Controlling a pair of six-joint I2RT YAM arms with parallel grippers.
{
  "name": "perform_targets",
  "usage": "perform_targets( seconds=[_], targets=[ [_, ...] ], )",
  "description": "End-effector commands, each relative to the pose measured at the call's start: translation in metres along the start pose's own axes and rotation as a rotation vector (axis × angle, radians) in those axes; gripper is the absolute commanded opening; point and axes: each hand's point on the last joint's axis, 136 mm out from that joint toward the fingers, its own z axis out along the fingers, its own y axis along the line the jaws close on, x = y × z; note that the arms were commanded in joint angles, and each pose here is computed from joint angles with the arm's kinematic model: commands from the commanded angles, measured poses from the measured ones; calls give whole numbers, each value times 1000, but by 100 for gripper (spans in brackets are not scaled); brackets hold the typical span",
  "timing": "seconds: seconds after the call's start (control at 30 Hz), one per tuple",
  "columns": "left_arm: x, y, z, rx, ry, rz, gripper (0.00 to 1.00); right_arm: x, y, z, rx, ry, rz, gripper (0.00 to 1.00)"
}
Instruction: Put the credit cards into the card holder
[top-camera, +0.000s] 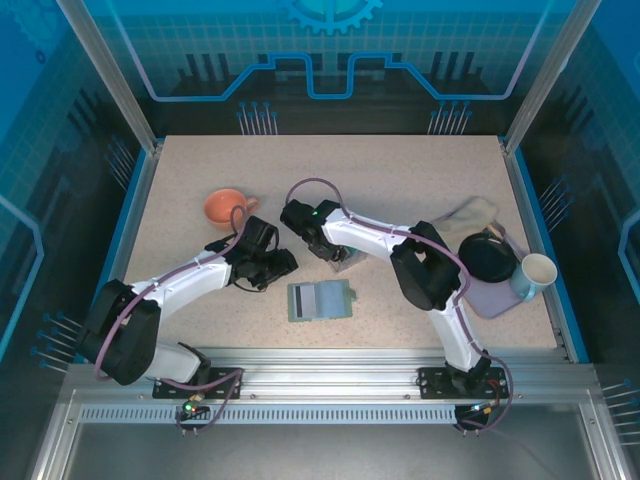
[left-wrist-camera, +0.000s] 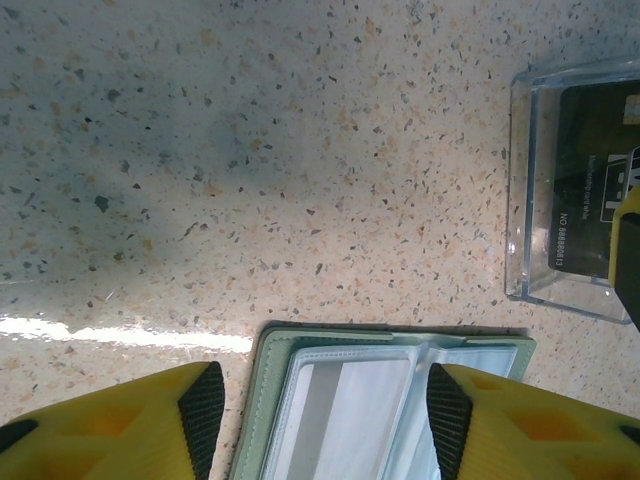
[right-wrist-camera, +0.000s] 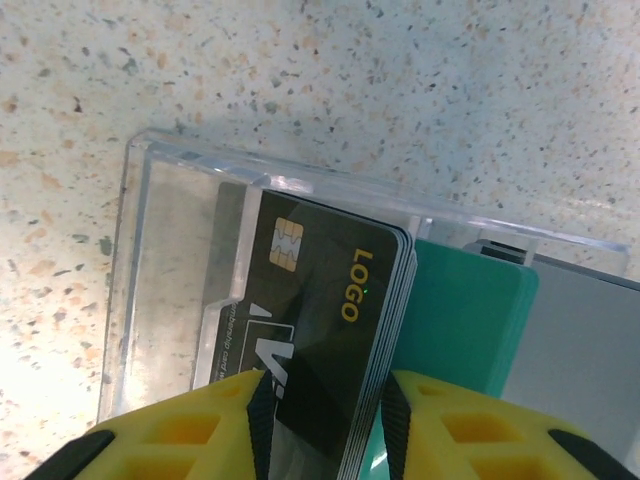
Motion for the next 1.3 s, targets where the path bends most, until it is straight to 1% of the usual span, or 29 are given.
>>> perform_targets(
  seconds=[0.0, 0.13, 0.2, 0.27, 0.47, 0.57, 0.67, 0.93, 1.13, 1.17, 1.27],
  targets=[
    [1, 6, -2, -8, 3, -16, 60, 3, -3, 7, 76, 10, -17, 36],
    [1, 4, -2, -5, 2, -17, 60, -3, -13, -8, 79, -37, -2, 34],
    [0, 4, -2, -4, 1, -19, 60, -5, -16, -11, 84, -45, 0, 31],
    [0, 3, -3, -3, 2, -18, 60, -4, -19, -12, 84, -44, 1, 25],
    [0, 3, -3, -2, 1, -16, 60, 0, -23, -14, 85, -38, 10, 25],
    [0, 3, -3, -3, 3, -14, 60, 0, -24, -14, 82, -38, 15, 23],
    [0, 2, -2, -2, 2, -14, 60, 1, -26, -13, 84, -37, 15, 18],
    [0, 4, -2, -6, 3, -15, 60, 0, -33, -16, 77, -42, 23, 13],
    [0, 3, 0, -6, 8, -12, 60, 0, -32, -28, 3, -59, 54, 9],
    [0, 3, 0, -7, 9, -13, 60, 0, -31, -30, -16, -62, 55, 7],
    [0, 3, 0, -6, 11, -14, 60, 0, -22, -33, -114, -64, 82, 6]
  ],
)
